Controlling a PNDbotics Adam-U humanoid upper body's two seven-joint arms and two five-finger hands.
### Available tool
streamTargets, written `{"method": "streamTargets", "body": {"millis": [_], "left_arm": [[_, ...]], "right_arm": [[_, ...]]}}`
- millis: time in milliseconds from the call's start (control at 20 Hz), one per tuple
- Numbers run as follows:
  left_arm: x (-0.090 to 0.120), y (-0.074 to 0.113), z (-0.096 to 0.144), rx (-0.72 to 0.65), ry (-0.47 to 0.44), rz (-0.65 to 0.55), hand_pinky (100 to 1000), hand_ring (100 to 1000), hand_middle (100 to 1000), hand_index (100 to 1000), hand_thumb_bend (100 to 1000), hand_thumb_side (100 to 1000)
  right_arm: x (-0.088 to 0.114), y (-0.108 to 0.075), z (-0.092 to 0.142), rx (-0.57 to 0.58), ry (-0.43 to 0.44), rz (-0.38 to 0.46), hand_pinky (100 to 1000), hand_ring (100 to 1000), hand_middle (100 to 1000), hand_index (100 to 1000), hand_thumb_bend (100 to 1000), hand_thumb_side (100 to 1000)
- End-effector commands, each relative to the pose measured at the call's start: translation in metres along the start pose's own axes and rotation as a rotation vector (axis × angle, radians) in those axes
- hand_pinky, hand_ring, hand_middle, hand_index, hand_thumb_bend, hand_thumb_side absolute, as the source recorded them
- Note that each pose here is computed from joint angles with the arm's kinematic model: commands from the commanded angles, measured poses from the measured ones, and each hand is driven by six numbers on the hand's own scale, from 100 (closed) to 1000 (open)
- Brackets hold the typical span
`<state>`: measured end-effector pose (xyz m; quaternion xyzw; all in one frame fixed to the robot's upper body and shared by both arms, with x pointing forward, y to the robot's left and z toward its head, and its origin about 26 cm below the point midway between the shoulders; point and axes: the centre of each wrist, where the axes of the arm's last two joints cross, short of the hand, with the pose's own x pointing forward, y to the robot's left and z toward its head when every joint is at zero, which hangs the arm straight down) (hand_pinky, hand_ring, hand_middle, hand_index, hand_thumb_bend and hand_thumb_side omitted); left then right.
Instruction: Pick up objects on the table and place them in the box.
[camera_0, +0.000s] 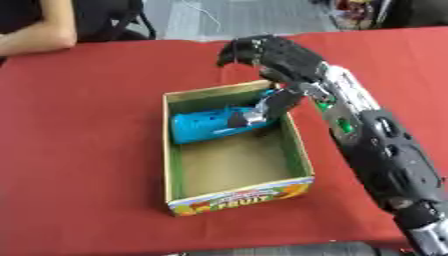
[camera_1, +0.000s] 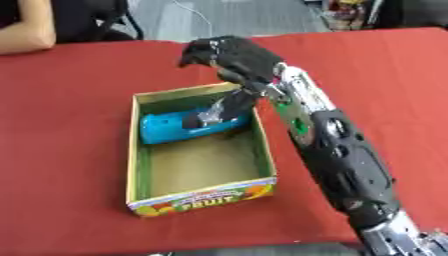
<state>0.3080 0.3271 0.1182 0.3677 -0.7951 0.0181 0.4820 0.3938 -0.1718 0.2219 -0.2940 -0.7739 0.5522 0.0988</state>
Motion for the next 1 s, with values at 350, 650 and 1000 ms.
{"method": "streamTargets", "body": {"millis": [350,650,1000], "left_arm": [[0.005,0.005,-0.006,0.013,-0.029,-0.011,432,464,570,623,100,972],[0.005,0.006,-0.006,0.013,-0.029,-0.011,432,464,570,623,100,972],[0.005,0.006,-0.006,0.013,-0.027,-0.013,432,464,570,623,100,972]], "right_arm": [[0.013,-0.043,0.002,-0.129,-0.017,0.047,690,736,765,805,748,1000],[0.016,-0.053,0.005,-0.166,-0.007,0.066,685,732,757,802,730,1000],[0.023,-0.069,0.011,-0.235,-0.017,0.095,686,735,756,801,697,1000]]}}
